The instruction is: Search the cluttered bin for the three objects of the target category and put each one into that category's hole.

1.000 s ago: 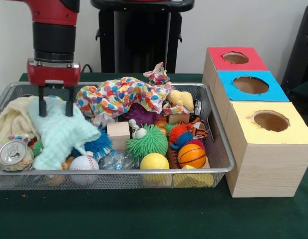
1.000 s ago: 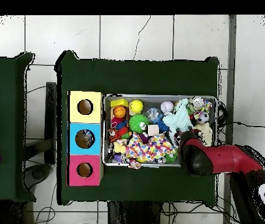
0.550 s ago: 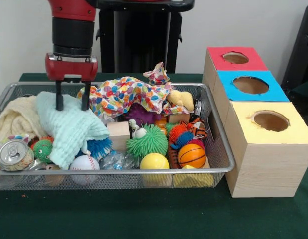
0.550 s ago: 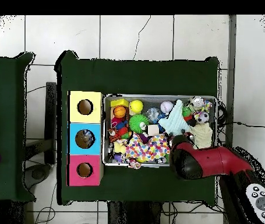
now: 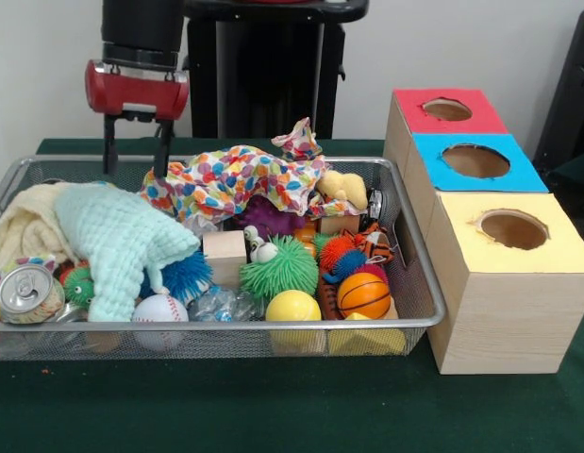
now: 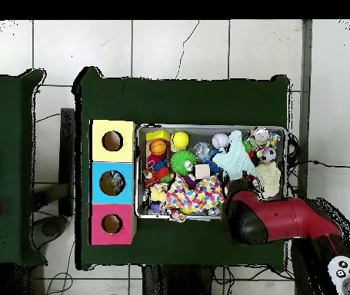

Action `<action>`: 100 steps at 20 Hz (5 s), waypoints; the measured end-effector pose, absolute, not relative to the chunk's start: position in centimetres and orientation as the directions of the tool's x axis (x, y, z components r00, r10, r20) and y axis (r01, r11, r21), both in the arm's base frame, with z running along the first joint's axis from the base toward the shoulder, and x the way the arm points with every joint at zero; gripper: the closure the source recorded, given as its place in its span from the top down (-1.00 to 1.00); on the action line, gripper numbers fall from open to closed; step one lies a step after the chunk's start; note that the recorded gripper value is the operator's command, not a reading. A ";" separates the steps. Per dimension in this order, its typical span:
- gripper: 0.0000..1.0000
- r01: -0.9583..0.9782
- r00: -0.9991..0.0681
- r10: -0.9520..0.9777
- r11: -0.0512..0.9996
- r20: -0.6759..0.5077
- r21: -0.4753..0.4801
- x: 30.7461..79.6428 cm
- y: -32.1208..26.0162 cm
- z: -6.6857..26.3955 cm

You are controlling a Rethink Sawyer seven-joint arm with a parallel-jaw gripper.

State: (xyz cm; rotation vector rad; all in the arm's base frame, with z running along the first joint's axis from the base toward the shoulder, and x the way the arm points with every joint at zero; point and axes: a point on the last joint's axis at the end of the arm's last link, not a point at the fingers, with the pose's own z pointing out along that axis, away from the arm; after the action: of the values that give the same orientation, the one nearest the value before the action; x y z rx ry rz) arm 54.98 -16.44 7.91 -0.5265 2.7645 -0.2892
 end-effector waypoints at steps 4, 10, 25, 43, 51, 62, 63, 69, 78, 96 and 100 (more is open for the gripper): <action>1.00 -0.303 -0.897 -0.365 0.918 -0.249 -0.256 54.9 -16.0 9.8; 1.00 -0.262 -0.924 -0.320 0.929 -0.209 -0.262 55.0 -15.0 13.2; 1.00 -0.379 -0.885 -0.424 0.897 -0.193 -0.229 56.9 -4.0 13.2; 1.00 -0.369 -0.885 -0.403 0.913 -0.235 -0.176 64.2 -1.1 7.3; 1.00 -0.322 -0.891 -0.364 0.928 -0.271 -0.187 67.5 -3.3 6.1; 1.00 -0.282 -0.906 -0.336 0.933 -0.258 -0.225 68.9 -6.7 3.8; 1.00 -0.285 -0.907 -0.340 0.930 -0.250 -0.231 68.7 -6.8 3.5; 1.00 -0.312 -0.908 -0.369 0.911 -0.196 -0.270 66.8 -6.9 1.3; 1.00 -0.328 -0.899 -0.401 0.883 -0.176 -0.336 64.5 -8.1 -0.2; 1.00 -0.267 -0.918 -0.341 0.909 -0.203 -0.321 62.7 -8.6 -3.8; 1.00 -0.251 -0.924 -0.323 0.917 -0.207 -0.311 62.7 -8.5 -3.7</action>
State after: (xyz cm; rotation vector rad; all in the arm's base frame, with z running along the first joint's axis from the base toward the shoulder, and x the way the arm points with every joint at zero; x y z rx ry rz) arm 62.69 -8.47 -3.69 -0.4297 2.8237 -0.4090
